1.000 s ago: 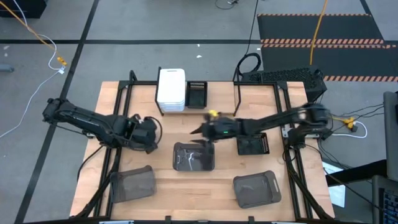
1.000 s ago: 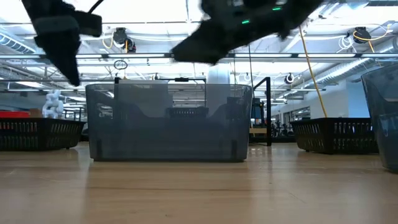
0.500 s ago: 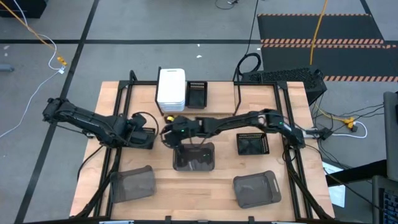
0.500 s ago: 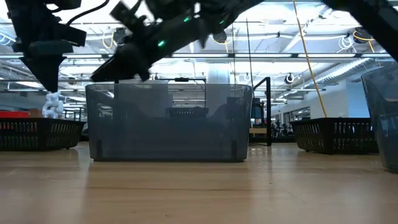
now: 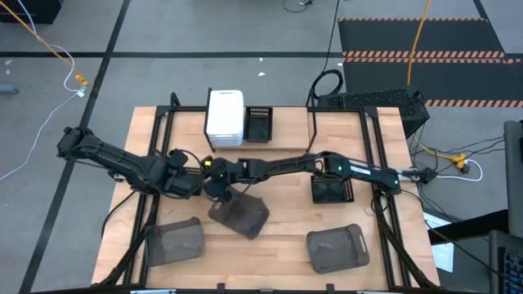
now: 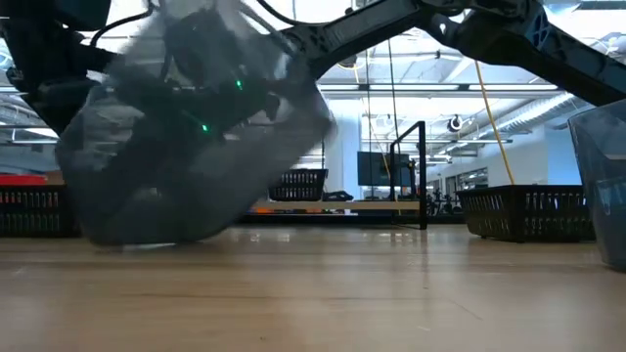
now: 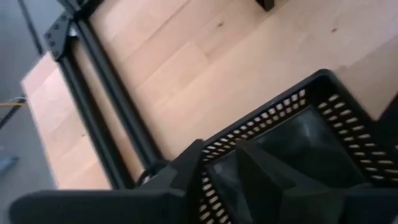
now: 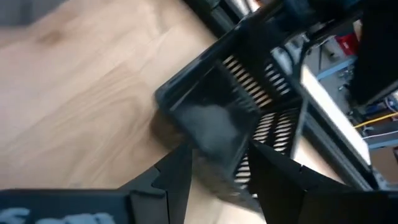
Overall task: Stack baskets on shelf by color
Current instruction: Stack the left black bin on top of the other black bin on the shelf
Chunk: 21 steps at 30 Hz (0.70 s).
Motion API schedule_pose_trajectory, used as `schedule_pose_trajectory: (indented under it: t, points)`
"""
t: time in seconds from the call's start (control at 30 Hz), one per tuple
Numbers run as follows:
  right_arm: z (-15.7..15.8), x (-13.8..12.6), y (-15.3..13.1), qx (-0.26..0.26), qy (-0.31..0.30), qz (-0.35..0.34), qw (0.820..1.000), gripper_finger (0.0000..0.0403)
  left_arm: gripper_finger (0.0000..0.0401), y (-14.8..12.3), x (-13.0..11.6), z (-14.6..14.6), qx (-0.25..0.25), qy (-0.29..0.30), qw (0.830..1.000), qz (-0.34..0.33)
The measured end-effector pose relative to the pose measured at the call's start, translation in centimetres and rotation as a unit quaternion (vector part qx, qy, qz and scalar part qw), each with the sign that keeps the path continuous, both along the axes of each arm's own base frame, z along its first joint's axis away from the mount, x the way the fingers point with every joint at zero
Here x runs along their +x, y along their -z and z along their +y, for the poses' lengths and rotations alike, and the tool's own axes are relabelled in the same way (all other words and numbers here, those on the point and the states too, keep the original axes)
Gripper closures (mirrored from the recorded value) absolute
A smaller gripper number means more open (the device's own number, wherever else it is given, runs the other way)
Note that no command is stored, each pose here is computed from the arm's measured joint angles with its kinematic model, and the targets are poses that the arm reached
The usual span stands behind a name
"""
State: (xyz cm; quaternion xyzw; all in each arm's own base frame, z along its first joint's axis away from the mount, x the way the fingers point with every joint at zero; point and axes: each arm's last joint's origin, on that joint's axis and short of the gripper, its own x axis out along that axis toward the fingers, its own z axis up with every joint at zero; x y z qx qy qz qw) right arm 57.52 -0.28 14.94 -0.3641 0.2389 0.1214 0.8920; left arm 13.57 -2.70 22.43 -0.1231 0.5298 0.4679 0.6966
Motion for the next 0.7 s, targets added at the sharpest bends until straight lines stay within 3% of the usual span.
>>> schedule_pose_trajectory:
  t: [0.4, 0.7]
  points:
    - [1.2, -1.4, 1.5, -0.012, -0.009, 0.114, 0.993, 0.0252, 0.0345, -0.1, 0.0, -0.3, 0.004, 0.018, 1.000, 0.000]
    - [3.3, -2.3, -0.8, -0.047, -0.036, 0.126, 0.990, 0.0252, 0.0345, -0.1, -0.2, -0.8, 0.001, 0.032, 1.000, 0.000]
